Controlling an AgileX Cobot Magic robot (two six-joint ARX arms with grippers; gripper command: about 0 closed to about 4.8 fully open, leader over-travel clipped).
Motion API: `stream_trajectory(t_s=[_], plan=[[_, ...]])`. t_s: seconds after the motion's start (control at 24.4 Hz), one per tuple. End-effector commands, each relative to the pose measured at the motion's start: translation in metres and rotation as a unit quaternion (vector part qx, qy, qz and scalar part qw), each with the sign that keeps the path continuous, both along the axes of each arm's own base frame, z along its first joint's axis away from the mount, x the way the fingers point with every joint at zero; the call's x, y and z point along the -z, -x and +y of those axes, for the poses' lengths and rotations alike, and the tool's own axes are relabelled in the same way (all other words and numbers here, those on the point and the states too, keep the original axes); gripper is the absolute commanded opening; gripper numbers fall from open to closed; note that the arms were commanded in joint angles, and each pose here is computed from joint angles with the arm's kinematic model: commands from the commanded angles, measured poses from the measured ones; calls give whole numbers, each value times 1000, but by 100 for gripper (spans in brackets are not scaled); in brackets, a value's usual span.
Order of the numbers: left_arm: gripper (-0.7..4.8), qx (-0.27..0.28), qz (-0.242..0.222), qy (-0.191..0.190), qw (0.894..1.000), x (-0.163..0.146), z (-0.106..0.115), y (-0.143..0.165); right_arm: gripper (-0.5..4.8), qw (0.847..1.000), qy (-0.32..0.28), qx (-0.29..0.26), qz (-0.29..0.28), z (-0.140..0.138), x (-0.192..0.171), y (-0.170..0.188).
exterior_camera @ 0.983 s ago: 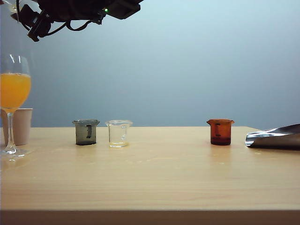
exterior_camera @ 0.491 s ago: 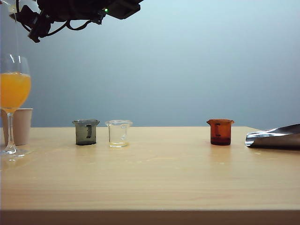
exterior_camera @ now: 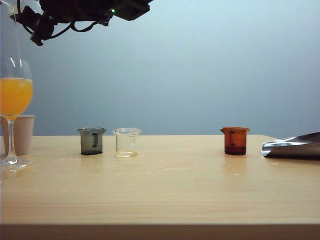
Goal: Pick up the third measuring cup from the left, pour the pineapple juice inside into the goblet, and finally put the measuring cup back in its original place.
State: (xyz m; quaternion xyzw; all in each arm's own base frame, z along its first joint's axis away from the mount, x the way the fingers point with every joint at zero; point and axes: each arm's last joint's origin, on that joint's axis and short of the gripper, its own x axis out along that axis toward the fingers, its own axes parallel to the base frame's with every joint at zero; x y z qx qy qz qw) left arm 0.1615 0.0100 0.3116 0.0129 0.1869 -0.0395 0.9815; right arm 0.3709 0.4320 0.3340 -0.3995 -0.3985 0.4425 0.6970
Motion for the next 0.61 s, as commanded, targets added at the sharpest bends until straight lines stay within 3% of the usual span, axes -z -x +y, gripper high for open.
stream_trajectory(t_s=[0.04,0.61], plan=[[-3,1,-9,-1,1000,-2,0,0,103,1000,-16,-2,-16,-2,-11,3],[-3,1,-9,-1,1000,-2,0,0,103,1000,-13,-1,-29,-2,-11,4]])
